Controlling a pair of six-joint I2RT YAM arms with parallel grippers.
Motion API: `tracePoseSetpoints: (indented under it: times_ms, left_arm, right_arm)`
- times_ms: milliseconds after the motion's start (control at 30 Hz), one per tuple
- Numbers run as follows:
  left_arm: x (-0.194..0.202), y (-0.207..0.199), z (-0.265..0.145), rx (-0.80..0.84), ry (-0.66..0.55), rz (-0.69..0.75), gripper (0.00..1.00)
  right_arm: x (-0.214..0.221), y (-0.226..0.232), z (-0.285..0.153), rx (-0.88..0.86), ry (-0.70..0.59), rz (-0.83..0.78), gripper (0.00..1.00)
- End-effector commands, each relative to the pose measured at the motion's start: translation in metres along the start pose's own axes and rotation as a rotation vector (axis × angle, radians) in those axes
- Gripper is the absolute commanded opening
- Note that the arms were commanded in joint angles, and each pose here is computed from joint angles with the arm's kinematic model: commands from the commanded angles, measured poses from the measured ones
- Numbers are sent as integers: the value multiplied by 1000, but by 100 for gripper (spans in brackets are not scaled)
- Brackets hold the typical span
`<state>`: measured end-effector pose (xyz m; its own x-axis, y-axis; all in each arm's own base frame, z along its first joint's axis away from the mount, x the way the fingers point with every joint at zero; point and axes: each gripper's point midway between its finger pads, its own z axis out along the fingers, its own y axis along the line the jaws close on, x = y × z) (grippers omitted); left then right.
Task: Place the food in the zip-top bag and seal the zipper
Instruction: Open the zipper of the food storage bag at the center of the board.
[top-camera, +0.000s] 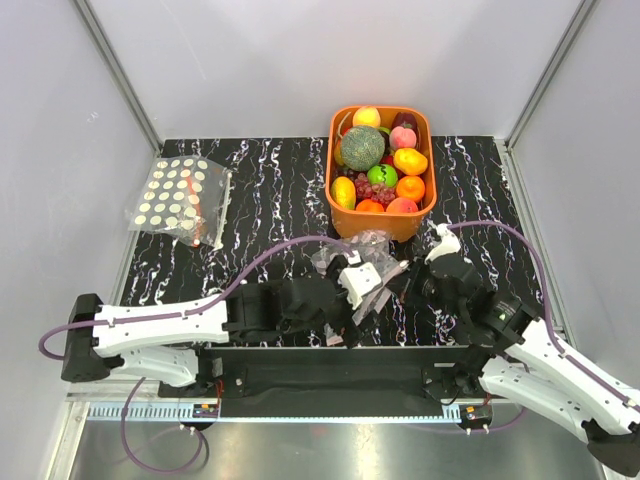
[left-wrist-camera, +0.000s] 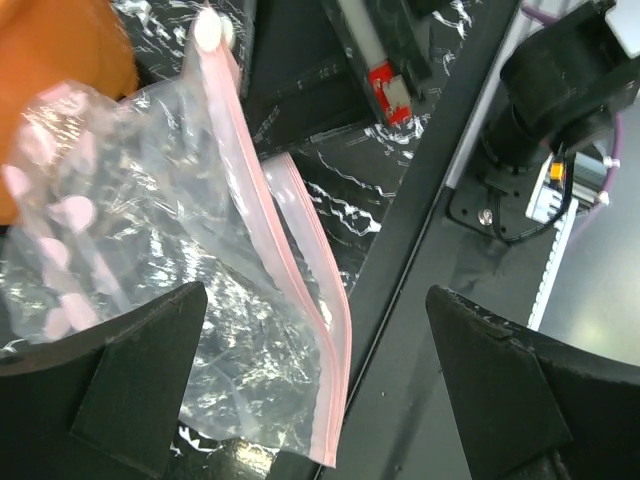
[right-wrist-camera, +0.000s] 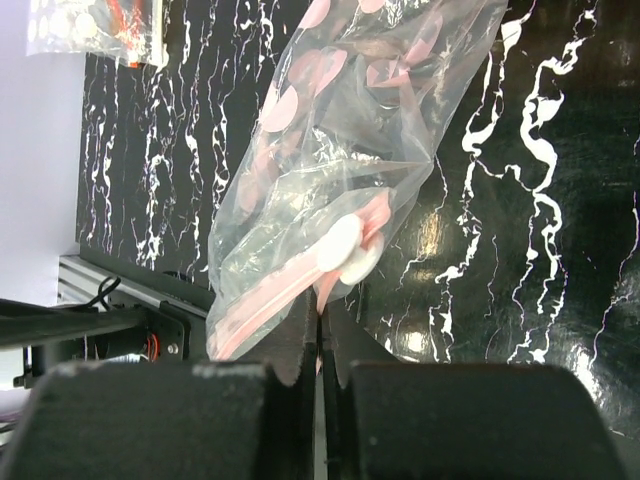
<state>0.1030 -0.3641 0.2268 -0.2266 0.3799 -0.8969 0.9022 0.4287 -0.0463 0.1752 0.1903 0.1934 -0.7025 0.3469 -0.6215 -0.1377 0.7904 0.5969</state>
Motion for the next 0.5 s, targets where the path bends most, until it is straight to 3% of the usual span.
tracePoseSetpoints:
  times_ms: [0, 267, 467]
  left_arm:
    - [-21, 20, -6, -131, -39, 2, 97]
    - [-11, 37, 10, -269, 26, 11, 88]
    - [-17, 23, 18, -233, 22, -11, 84]
  right_arm:
    - [0, 9, -7, -28, 26, -15, 0]
    - [9, 4, -12, -47, 36, 21, 0]
    - [12, 3, -11, -37, 50, 24, 0]
